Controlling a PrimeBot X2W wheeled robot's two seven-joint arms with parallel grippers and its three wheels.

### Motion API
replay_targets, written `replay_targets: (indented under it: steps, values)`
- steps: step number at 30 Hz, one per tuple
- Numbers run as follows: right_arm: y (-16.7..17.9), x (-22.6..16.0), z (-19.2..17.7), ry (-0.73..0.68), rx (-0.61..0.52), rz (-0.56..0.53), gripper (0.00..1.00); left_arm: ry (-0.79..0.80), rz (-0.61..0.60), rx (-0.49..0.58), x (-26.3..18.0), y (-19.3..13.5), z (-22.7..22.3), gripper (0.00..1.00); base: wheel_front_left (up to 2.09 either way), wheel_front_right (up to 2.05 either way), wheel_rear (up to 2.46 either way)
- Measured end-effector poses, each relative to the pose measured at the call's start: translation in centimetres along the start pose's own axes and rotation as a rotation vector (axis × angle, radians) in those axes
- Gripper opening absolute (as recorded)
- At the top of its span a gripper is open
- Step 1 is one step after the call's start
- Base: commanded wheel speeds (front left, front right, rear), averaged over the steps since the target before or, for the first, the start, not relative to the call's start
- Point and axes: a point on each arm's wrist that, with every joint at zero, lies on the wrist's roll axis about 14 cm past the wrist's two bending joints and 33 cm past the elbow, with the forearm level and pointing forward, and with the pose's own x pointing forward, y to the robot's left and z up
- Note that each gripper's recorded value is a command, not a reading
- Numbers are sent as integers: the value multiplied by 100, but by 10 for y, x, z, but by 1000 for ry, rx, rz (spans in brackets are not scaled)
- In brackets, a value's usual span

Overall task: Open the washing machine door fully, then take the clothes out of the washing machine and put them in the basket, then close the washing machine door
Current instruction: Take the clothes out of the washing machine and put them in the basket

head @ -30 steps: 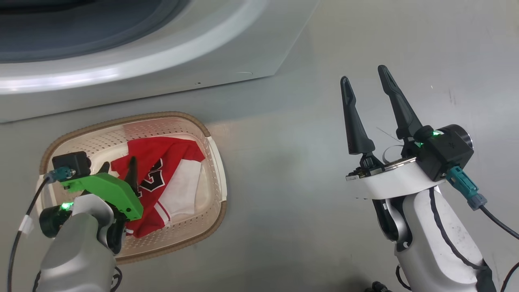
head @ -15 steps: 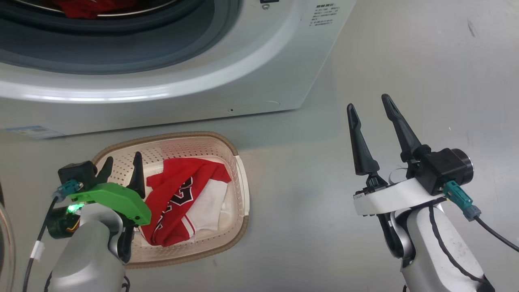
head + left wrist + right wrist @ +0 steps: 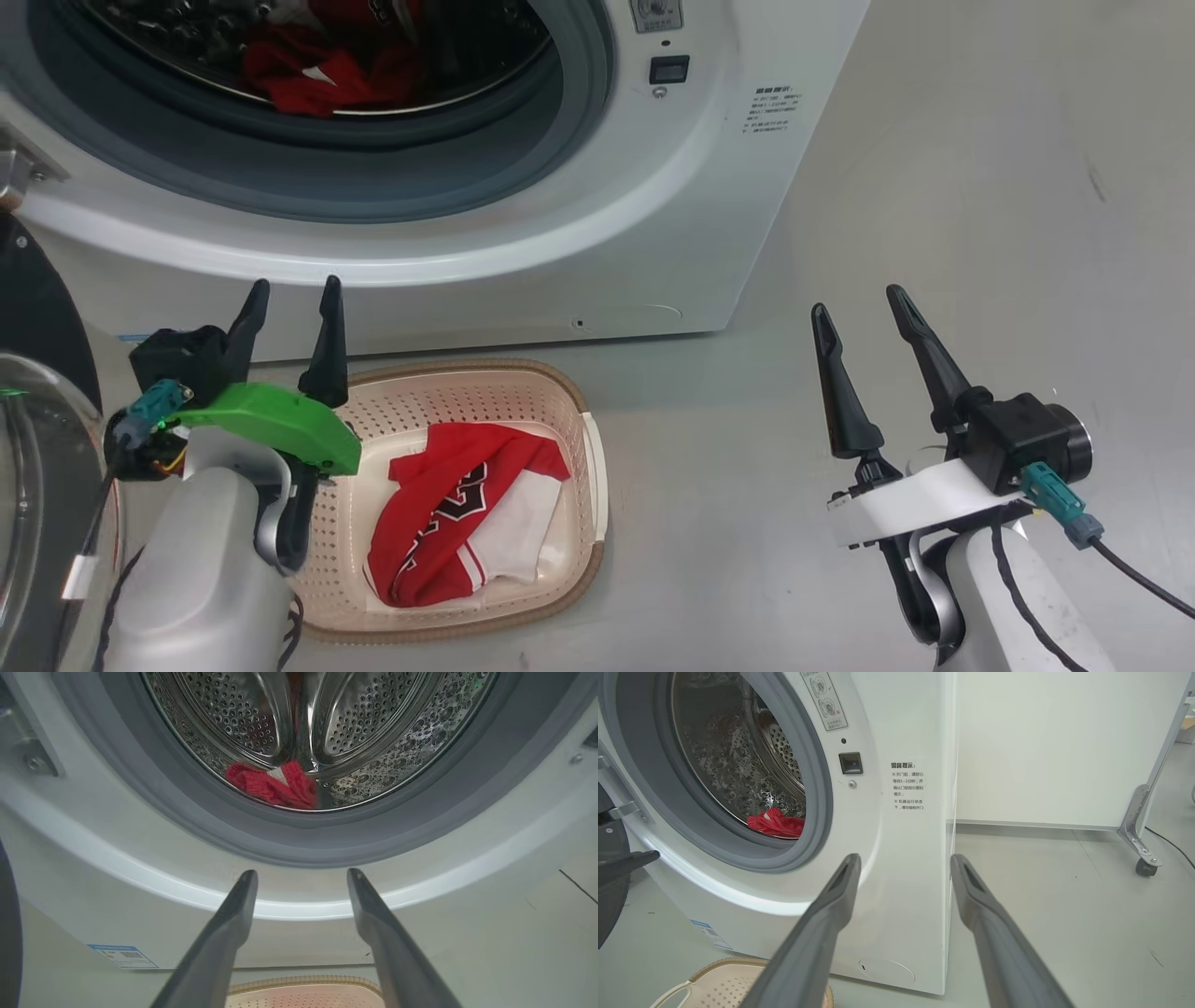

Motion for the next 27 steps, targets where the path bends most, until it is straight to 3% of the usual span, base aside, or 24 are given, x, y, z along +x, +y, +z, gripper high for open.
replay_targets:
  steps: [12, 27]
  values:
    - [7, -19, 17, -35, -10, 8, 100, -175, -35, 88, -34, -14, 55, 100, 0, 0, 0]
    - [7, -50, 28, -58, -10, -18, 100, -167, 7, 110, -94, -13, 36, 100, 0, 0, 0]
